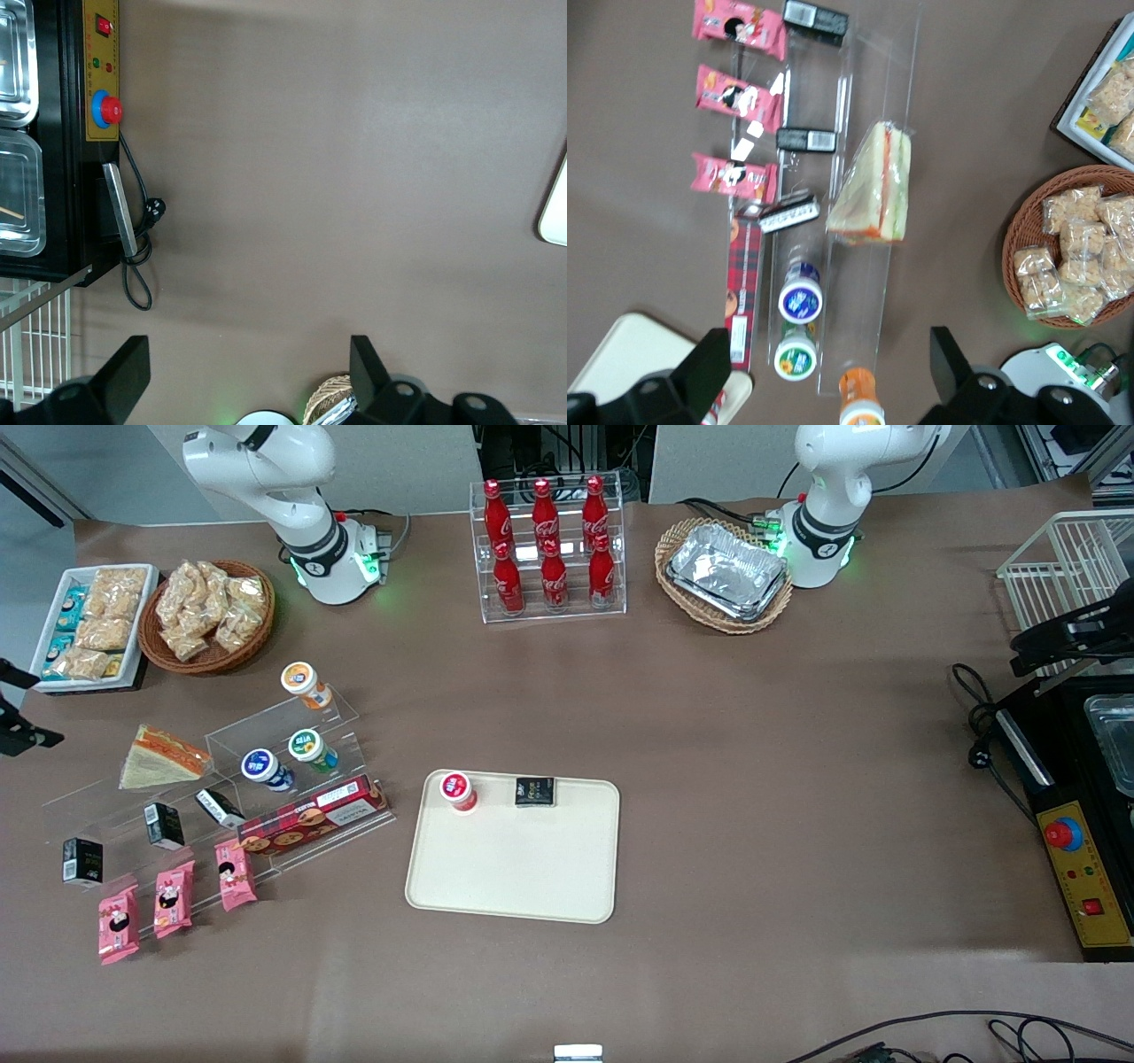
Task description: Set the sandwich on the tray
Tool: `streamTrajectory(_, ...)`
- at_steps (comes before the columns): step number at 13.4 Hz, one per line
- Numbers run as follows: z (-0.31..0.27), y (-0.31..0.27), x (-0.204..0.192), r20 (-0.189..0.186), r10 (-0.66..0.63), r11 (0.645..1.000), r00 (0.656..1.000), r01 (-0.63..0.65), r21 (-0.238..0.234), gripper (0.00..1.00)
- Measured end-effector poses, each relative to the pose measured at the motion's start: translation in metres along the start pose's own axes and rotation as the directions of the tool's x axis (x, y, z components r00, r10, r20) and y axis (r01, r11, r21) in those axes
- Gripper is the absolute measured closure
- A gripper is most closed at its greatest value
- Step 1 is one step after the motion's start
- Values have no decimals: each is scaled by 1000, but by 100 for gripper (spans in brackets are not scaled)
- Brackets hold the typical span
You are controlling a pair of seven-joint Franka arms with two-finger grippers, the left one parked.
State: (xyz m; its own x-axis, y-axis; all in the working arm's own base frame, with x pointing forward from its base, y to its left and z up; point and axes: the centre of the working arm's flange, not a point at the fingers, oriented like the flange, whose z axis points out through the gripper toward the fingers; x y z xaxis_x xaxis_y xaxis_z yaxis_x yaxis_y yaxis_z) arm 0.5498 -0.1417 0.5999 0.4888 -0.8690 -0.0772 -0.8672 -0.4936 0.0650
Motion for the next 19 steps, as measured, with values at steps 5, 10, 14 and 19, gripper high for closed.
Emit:
streamTrajectory(5,57,35,58,22,134,990,991,-135,49,0)
streamTrajectory(10,107,51,74,32,190,979,981,-192,66,0)
streamTrajectory(14,142,60,78,14,221,971,975,-222,94,0)
streamTrajectory(19,170,68,71,38,262,955,964,-264,136,0)
